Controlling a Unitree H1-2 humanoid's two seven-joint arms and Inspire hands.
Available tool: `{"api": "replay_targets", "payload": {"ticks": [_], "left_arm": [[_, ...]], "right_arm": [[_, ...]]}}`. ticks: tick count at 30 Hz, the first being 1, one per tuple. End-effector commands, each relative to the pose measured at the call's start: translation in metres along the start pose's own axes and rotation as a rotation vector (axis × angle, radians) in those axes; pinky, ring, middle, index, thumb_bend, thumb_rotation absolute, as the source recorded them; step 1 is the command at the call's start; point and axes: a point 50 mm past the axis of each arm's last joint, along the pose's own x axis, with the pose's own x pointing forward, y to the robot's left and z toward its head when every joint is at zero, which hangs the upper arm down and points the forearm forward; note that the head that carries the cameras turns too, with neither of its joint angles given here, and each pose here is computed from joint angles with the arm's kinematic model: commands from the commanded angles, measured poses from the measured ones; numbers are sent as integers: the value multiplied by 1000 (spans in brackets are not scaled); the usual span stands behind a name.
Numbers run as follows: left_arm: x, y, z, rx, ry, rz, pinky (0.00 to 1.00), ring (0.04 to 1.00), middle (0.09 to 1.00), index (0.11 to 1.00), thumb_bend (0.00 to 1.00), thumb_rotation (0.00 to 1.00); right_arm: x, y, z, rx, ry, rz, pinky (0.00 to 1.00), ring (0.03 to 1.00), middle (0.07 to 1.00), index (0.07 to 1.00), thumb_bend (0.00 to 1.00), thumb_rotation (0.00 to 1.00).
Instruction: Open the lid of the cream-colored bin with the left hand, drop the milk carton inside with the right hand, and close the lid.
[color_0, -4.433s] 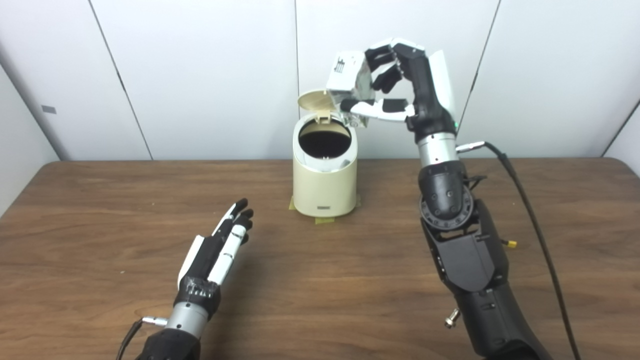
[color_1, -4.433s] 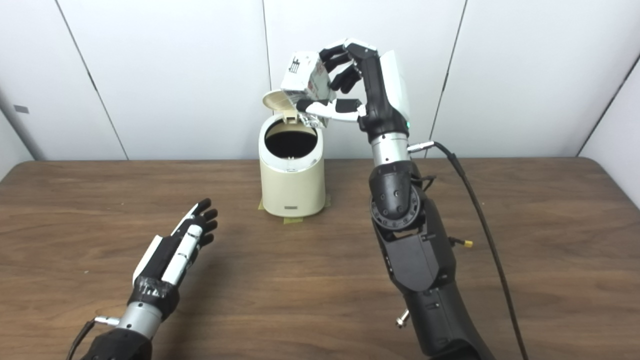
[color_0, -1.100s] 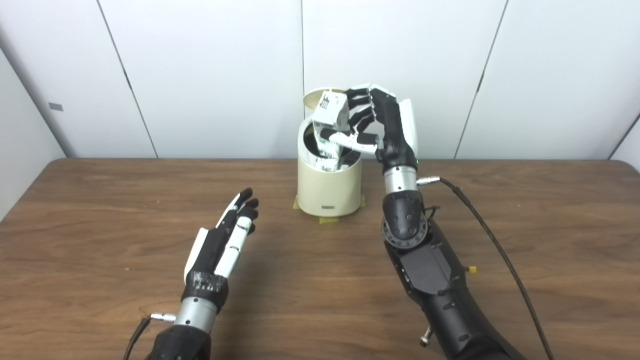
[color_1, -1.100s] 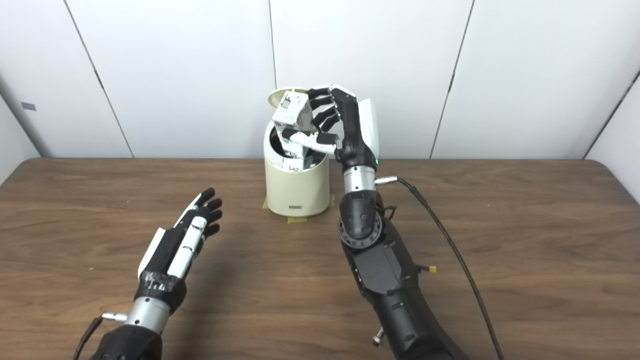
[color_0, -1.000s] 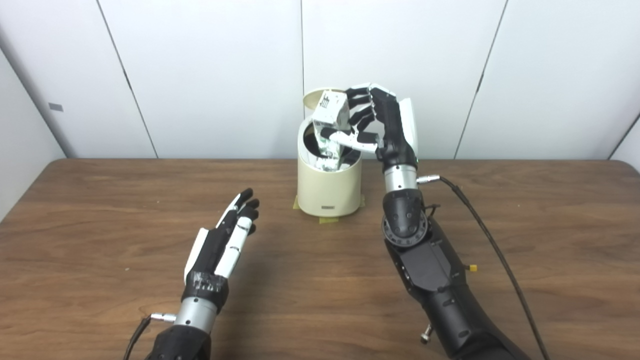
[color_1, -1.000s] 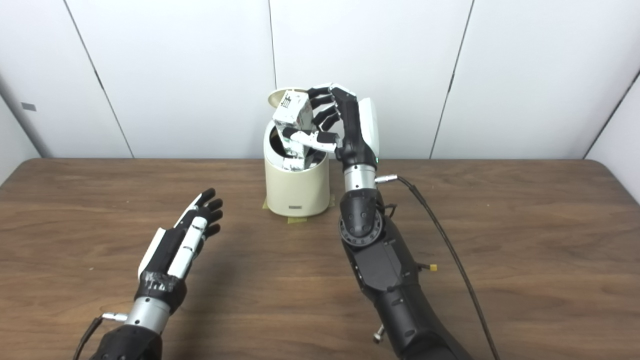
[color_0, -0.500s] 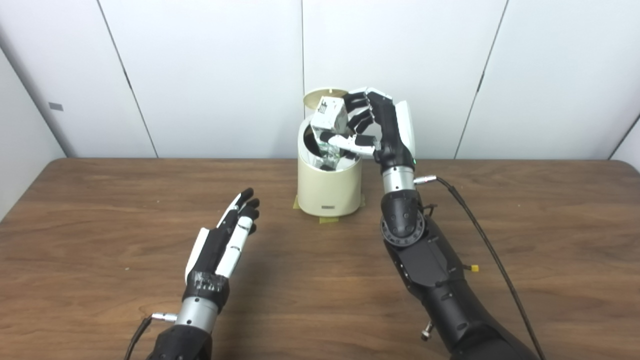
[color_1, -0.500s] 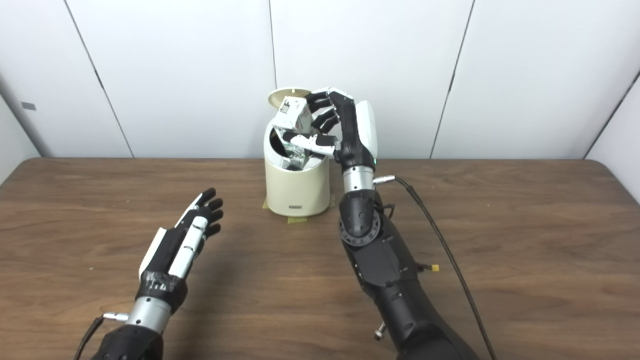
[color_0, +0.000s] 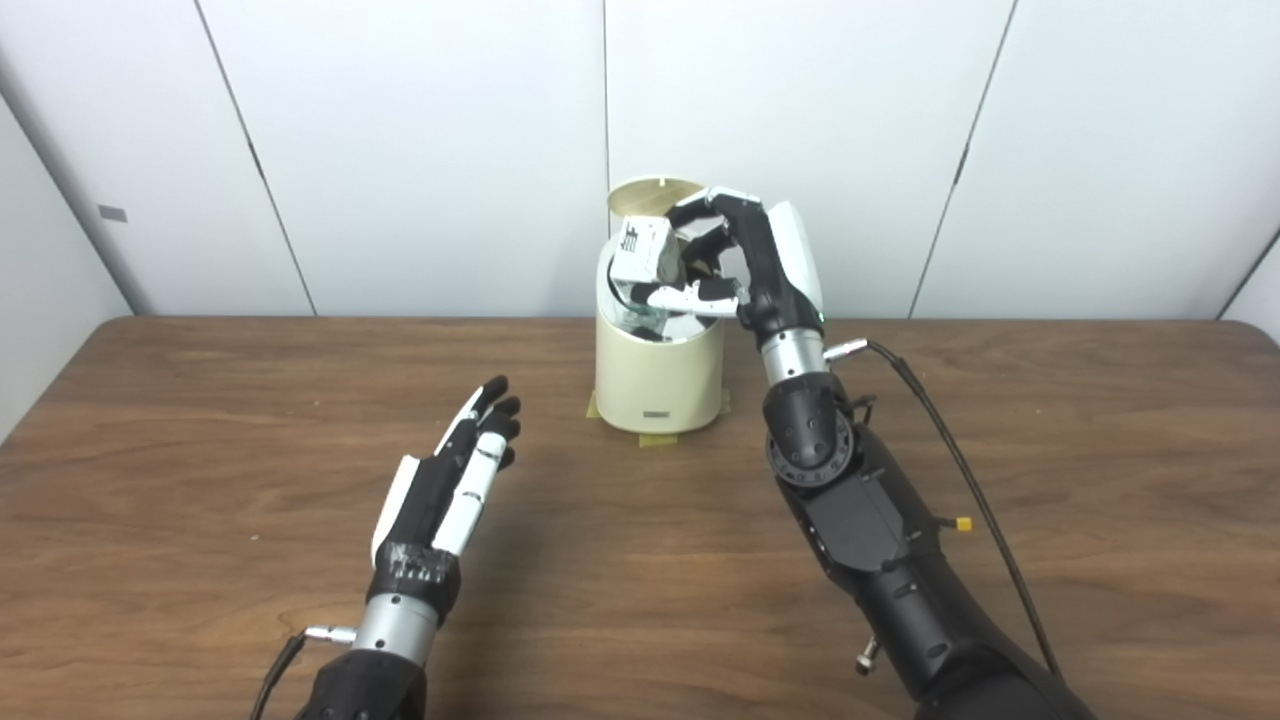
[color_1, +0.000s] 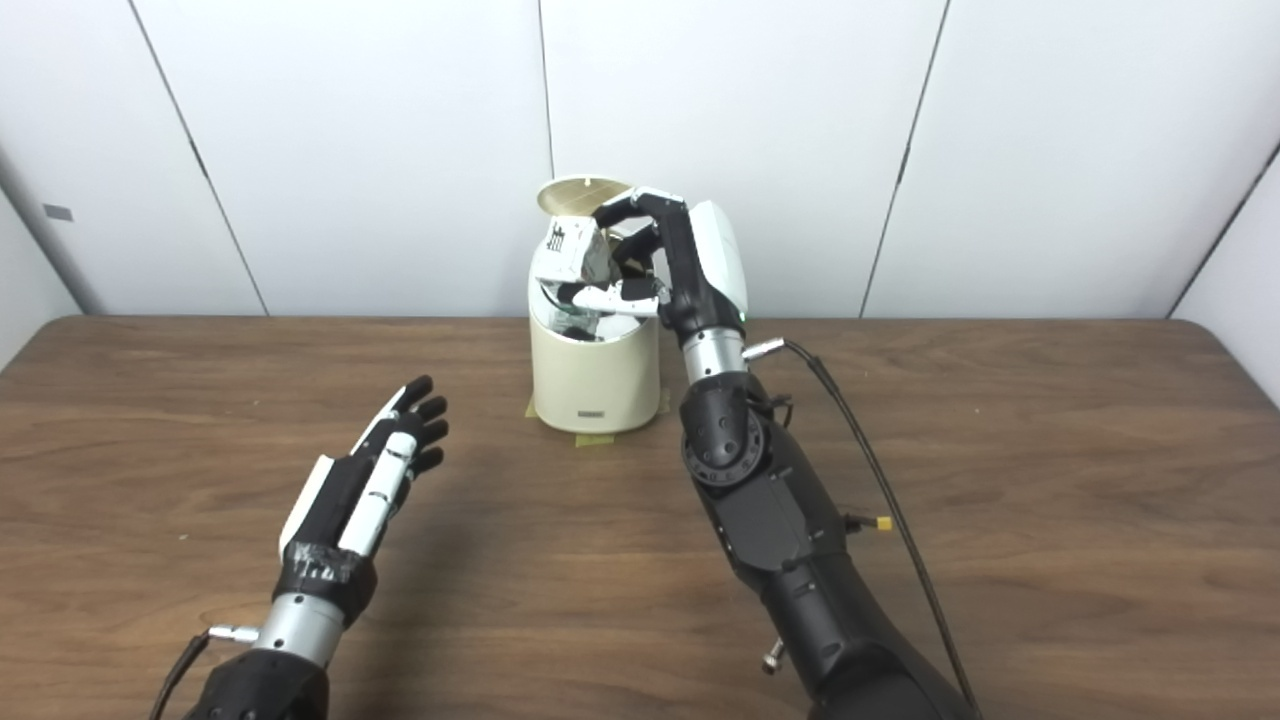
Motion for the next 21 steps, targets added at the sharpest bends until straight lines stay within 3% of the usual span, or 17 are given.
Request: {"api": "replay_targets", "payload": {"ticks": [1, 8, 12, 13, 15, 17, 21], "left_arm": [[7, 0, 16, 18, -82, 3, 905, 920, 928, 954, 446, 845], [6, 0, 17, 7, -84, 1, 912, 923, 933, 958, 442, 831], [5, 1, 17, 11, -75, 5, 911, 926, 933, 960, 459, 834], [4, 1, 17, 8, -74, 6, 911, 927, 932, 960, 460, 834], [4, 2, 17, 5, -73, 7, 915, 931, 935, 962, 458, 831], [5, 3, 16, 8, -72, 6, 914, 931, 935, 962, 457, 830], [6, 5, 15, 9, -69, 8, 910, 928, 935, 962, 462, 826]], "right_arm": [[21, -13, 30, -8, -92, -41, 724, 789, 791, 668, 873, 196], [18, -14, 31, -11, -108, -50, 691, 759, 752, 672, 880, 182], [17, -15, 31, 42, -103, -81, 594, 671, 672, 627, 845, 150], [16, -15, 31, 76, -99, -98, 519, 604, 617, 547, 655, 140], [14, -15, 33, 103, -97, -123, 409, 471, 513, 521, 558, 36], [12, -17, 34, 101, -99, -137, 369, 419, 487, 517, 527, 7], [7, -21, 34, 93, -94, -145, 370, 414, 489, 503, 520, 0]]}}
